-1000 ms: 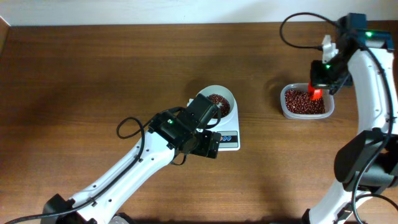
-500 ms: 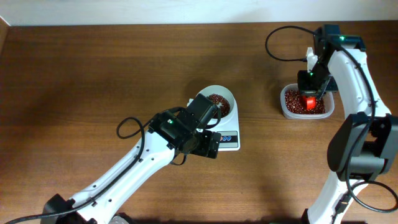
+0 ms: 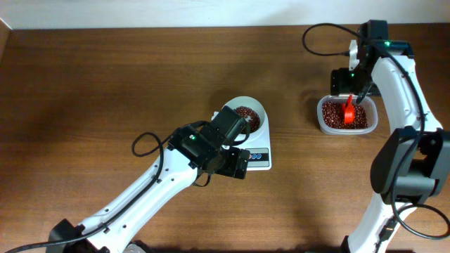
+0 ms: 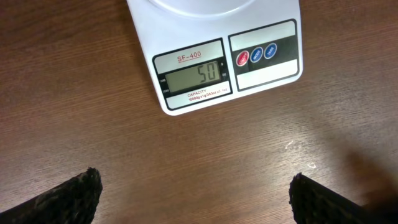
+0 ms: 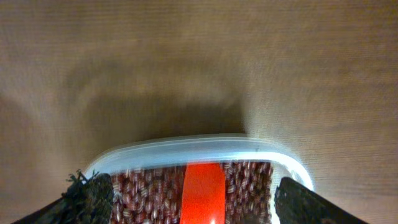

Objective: Scoop item into bowl and weigh 50g on scale
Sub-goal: 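Carry the red scoop right and lower it into the bean tub, then release the scoop in the tub and lift the right gripper away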

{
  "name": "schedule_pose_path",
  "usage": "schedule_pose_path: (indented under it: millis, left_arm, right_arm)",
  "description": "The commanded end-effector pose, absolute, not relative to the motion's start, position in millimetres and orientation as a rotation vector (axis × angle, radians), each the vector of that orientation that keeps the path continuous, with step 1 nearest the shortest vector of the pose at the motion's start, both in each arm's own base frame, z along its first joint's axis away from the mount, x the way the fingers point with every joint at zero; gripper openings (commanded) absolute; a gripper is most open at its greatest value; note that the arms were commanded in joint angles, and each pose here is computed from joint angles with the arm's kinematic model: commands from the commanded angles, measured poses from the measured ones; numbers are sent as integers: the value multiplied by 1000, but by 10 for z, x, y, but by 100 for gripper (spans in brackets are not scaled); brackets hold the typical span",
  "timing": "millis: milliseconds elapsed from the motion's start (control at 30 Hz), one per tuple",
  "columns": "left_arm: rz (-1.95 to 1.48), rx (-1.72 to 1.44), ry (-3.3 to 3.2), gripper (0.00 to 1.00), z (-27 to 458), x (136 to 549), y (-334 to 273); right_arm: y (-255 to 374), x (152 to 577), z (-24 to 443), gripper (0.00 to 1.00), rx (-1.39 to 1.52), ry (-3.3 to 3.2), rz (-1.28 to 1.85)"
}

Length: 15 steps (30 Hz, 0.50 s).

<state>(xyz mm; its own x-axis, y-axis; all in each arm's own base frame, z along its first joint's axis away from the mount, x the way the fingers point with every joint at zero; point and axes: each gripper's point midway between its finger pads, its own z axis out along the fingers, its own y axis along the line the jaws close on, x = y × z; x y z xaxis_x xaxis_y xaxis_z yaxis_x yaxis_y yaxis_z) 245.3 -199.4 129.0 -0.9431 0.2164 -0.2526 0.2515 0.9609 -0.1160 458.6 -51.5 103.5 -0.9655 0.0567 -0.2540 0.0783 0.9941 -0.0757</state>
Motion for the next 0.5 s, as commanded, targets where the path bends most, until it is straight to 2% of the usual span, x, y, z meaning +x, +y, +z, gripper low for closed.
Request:
schedule_pose_path:
  millis: [0,167,233,467]
  left_arm:
    - [-224,333,2876,99,1290,2432,-1994]
    - [-224,333,2876,99,1291,2432,-1994]
    - [-224,333,2876,99,1290,2432,-1994]
    - [-224,333,2876,99,1291,2432,-1994]
  right_arm:
    - [-638,4727,1017,88,136,2828,-146]
    - [-1063,4945,1129,89,246,2697,-174]
    - [-1256,4900,1129,99,299,2694,-186]
    - [-1577,4794,1124,99,389,2691,-205]
